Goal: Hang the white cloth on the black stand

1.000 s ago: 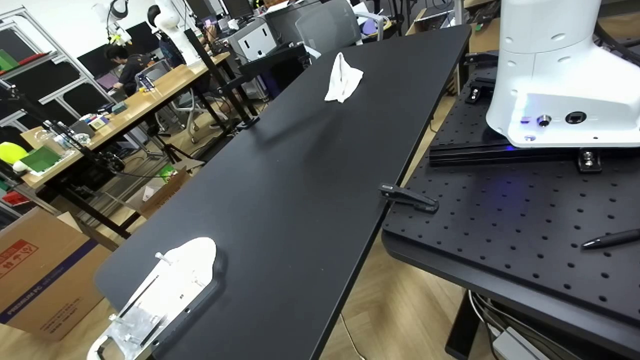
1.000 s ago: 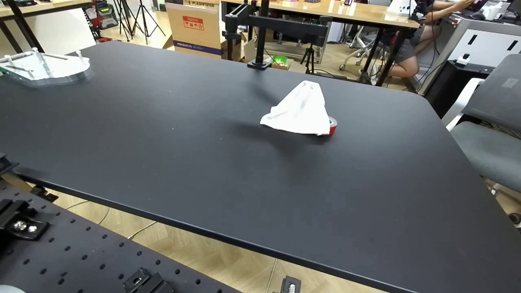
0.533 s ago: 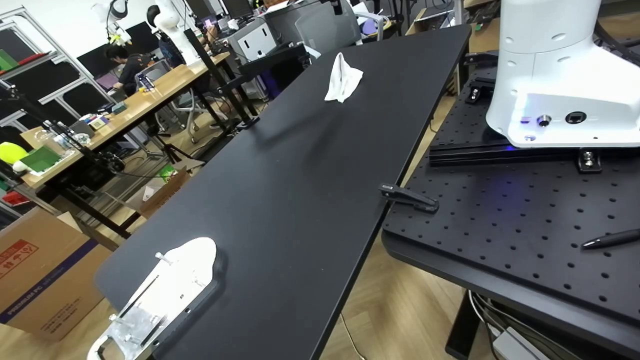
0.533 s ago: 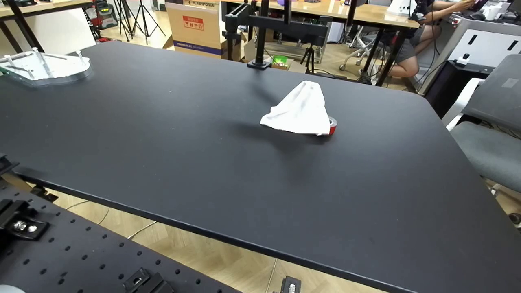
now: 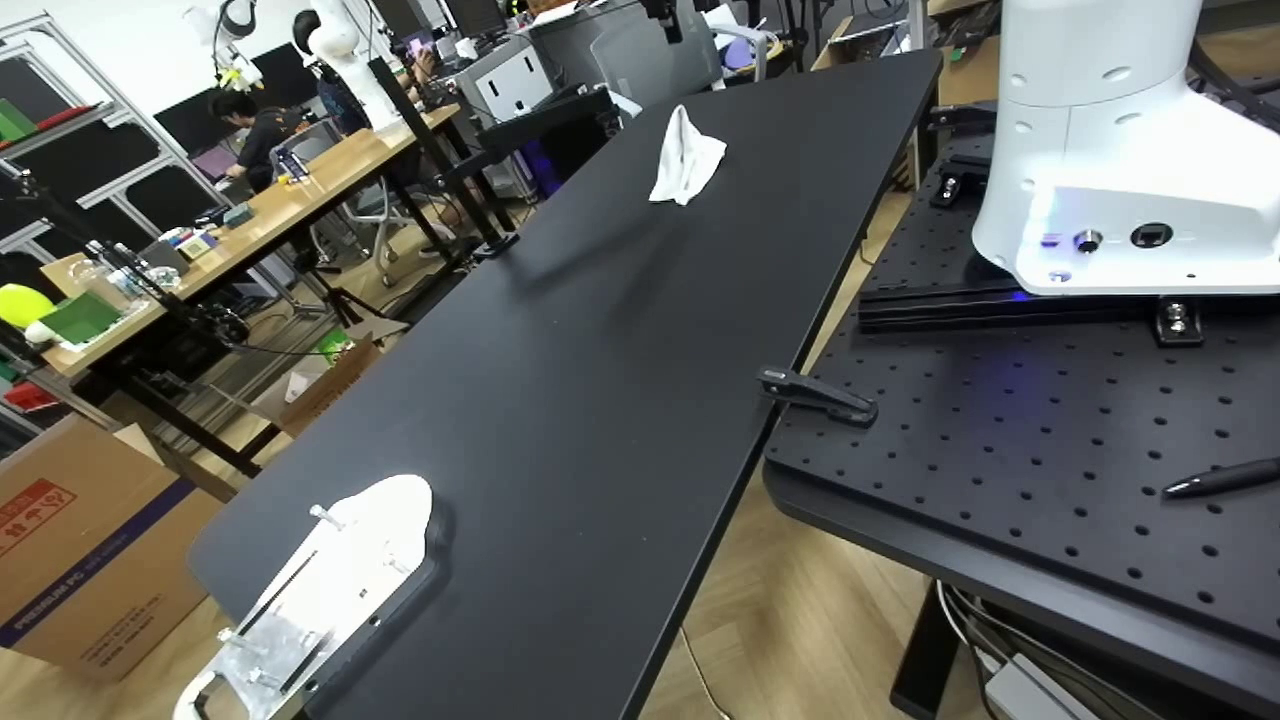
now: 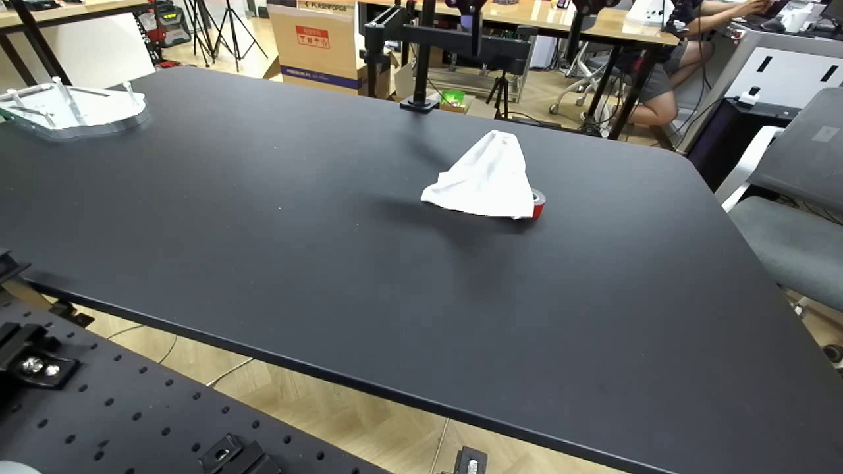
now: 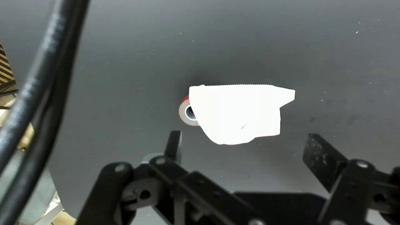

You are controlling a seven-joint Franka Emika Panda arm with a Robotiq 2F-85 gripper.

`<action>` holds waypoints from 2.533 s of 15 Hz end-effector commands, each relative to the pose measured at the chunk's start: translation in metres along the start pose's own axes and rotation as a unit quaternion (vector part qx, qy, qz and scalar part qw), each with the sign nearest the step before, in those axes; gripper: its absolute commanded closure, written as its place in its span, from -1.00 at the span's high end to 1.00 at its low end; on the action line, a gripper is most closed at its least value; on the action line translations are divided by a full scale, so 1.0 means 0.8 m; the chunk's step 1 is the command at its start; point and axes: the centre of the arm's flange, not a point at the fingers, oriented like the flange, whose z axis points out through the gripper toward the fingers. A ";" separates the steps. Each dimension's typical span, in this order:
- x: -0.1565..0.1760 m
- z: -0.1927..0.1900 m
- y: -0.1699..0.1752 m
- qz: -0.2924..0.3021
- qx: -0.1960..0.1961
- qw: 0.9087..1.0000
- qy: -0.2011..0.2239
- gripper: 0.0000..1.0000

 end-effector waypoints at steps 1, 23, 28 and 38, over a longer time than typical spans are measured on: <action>0.022 0.034 0.006 0.011 -0.025 1.000 -0.007 1.00; 0.088 0.157 -0.015 -0.044 0.012 0.997 -0.069 -0.16; 0.067 0.159 0.003 -0.017 0.040 0.994 -0.098 -0.85; 0.108 0.076 -0.024 0.054 0.057 0.993 -0.091 -0.98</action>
